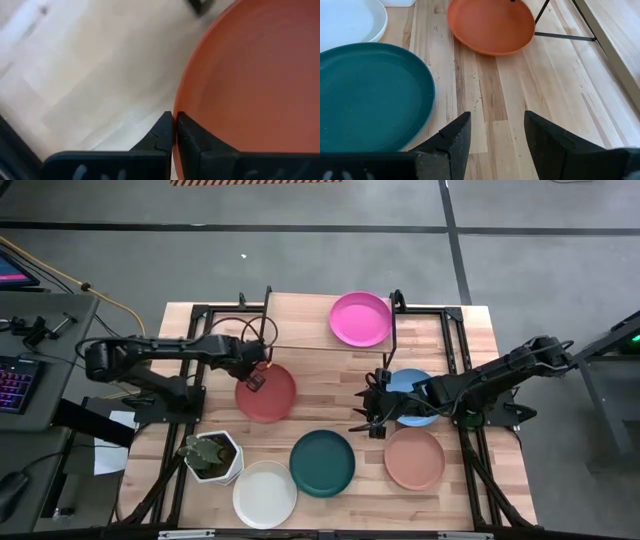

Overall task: Place and stack plates onto a shelf
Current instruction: Put the orange plate on the shelf

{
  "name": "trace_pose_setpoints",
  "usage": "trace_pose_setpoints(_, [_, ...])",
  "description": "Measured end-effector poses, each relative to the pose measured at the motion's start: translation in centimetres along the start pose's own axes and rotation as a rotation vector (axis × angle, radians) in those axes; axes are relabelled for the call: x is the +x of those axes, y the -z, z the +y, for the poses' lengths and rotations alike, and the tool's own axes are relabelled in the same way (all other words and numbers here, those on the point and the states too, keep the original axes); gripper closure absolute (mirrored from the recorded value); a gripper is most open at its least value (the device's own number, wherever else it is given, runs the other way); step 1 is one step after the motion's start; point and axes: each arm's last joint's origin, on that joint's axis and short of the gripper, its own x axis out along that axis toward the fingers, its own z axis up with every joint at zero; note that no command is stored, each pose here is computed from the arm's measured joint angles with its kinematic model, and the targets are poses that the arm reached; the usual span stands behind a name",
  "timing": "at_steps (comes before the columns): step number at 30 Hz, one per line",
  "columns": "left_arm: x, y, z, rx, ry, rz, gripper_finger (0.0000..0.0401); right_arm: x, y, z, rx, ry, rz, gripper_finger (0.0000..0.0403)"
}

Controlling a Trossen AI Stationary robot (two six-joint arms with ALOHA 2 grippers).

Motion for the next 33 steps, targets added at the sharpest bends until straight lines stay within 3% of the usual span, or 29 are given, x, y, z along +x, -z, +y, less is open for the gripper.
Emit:
trace_pose_setpoints(7, [-4.5,0.6,-1.4,0.022,0.112,-0.048,0.0401,0.0,0.1,0.0,-0.005,0.002,0.011,0.0237])
trace_pose_setpoints(16, [-9.5,0.2,-3.0,0.024,0.241,-0.236,0.0401,0.0,0.1,0.0,-0.016,0.003,0.013,0.0237])
trace_pose_setpoints(24, [-15.9,-4.4,-2.4,-0.042,0.302,-0.561,0.0401,0.0,-0.1,0.0,-0.024,0.003,-0.007,0.0237])
trace_pose_setpoints(29, [-17.4,-8.9,-0.4,-0.106,0.220,-0.622,0.0401,0.0,-0.1,0.0,-0.023,0.003,-0.008,0.0237])
trace_pose_setpoints(33, [-16.5,-12.0,1.3,-0.161,0.128,-0.563,0.0401,0.0,-0.1,0.0,-0.023,0.002,-0.008,0.0237])
